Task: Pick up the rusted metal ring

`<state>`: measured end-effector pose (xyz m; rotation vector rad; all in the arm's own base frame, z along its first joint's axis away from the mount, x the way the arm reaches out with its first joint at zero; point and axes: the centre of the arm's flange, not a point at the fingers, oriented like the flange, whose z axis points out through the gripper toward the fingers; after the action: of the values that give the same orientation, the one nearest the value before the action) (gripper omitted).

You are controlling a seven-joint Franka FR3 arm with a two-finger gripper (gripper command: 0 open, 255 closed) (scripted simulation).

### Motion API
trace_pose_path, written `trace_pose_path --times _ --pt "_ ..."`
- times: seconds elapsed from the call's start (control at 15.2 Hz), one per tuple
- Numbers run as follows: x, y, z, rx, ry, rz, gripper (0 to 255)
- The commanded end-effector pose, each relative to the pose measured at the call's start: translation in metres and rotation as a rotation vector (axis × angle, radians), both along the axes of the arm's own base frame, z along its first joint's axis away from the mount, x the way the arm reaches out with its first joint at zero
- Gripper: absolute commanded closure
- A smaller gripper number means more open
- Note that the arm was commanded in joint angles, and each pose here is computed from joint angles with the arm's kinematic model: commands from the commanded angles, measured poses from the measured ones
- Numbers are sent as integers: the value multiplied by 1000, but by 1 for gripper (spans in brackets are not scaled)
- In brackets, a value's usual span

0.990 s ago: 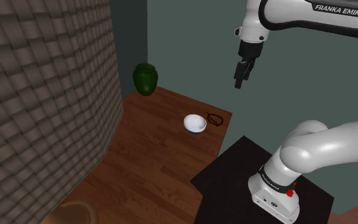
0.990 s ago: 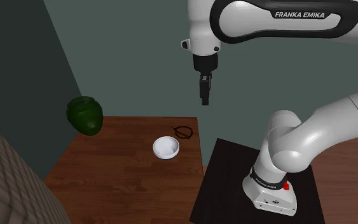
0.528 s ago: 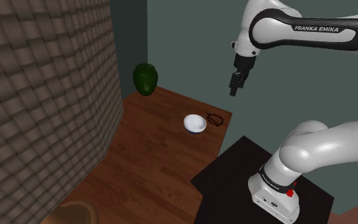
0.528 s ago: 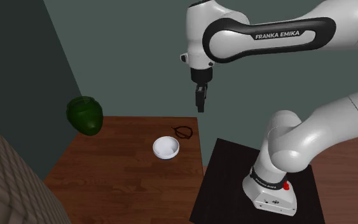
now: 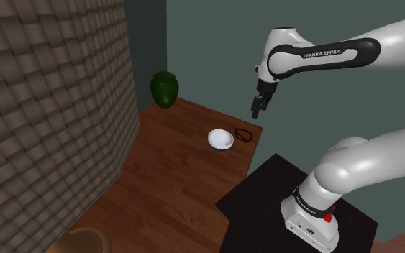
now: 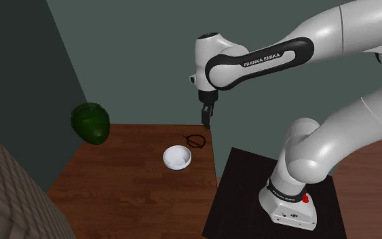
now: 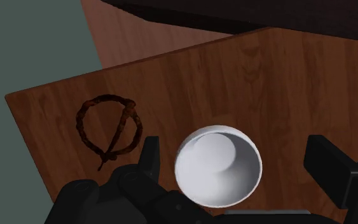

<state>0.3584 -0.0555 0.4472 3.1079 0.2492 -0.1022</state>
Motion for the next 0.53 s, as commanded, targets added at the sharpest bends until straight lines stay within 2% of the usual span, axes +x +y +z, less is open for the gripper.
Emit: trace_pose_path --times 0.0,0.46 --pt "8 -12 -22 5 -9 -8 0" --pt "36 -52 -100 24 -33 -35 0"
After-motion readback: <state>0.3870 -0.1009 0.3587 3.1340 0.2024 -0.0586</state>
